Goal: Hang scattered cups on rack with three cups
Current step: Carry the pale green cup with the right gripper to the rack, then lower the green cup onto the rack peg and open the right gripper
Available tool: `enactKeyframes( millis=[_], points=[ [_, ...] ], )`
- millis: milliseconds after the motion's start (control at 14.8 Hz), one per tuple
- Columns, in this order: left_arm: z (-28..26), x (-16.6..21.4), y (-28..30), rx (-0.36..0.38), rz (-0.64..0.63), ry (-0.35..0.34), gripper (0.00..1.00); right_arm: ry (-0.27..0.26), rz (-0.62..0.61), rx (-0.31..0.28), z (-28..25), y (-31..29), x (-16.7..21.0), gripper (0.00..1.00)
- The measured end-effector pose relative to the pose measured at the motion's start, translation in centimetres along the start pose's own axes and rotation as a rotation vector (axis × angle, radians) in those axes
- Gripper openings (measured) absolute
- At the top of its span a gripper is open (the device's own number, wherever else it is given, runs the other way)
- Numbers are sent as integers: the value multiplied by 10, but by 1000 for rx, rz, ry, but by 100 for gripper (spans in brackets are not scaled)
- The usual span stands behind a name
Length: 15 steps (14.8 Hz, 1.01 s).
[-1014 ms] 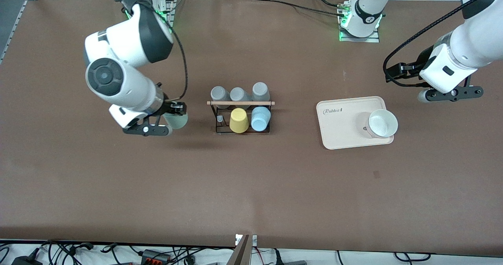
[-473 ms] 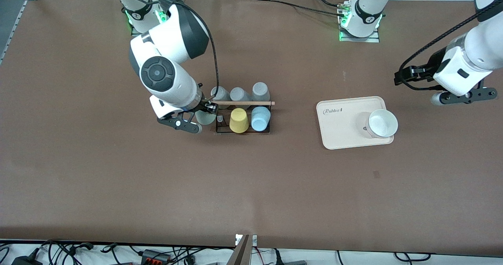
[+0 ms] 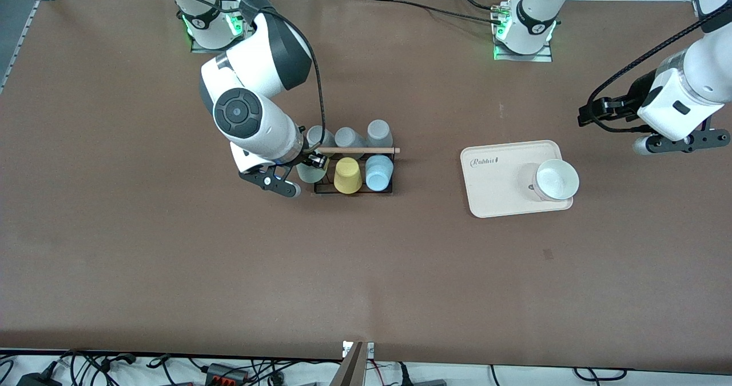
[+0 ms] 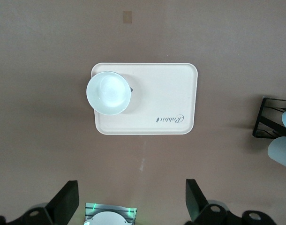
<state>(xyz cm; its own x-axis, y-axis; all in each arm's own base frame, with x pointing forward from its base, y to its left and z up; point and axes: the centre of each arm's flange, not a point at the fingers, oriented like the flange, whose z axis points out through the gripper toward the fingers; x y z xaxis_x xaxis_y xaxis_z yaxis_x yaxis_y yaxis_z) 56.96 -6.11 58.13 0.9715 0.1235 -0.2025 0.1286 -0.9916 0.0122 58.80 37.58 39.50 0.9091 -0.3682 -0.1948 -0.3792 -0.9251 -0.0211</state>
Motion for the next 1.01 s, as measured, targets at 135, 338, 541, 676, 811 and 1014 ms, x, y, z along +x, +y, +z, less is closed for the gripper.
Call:
enactKeyframes(
  millis=[135, 338, 541, 676, 811, 1014],
  points=[
    [0, -1, 4, 1, 8, 0, 100, 2, 2, 2, 8, -2, 3, 65],
    [0, -2, 8, 2, 15, 0, 100, 9, 3, 10, 15, -5, 7, 65],
    [0, -1, 5, 1, 12, -1, 100, 8, -17, 7, 21, -6, 9, 65],
    [0, -1, 5, 1, 12, -1, 100, 6, -52, 5, 23, -6, 9, 65],
    [1, -1, 5, 1, 12, -1, 100, 5, -102, 3, 26, -7, 9, 65],
    [1, -1, 5, 1, 12, -1, 100, -1, -180, -4, 32, -7, 11, 65]
  ],
)
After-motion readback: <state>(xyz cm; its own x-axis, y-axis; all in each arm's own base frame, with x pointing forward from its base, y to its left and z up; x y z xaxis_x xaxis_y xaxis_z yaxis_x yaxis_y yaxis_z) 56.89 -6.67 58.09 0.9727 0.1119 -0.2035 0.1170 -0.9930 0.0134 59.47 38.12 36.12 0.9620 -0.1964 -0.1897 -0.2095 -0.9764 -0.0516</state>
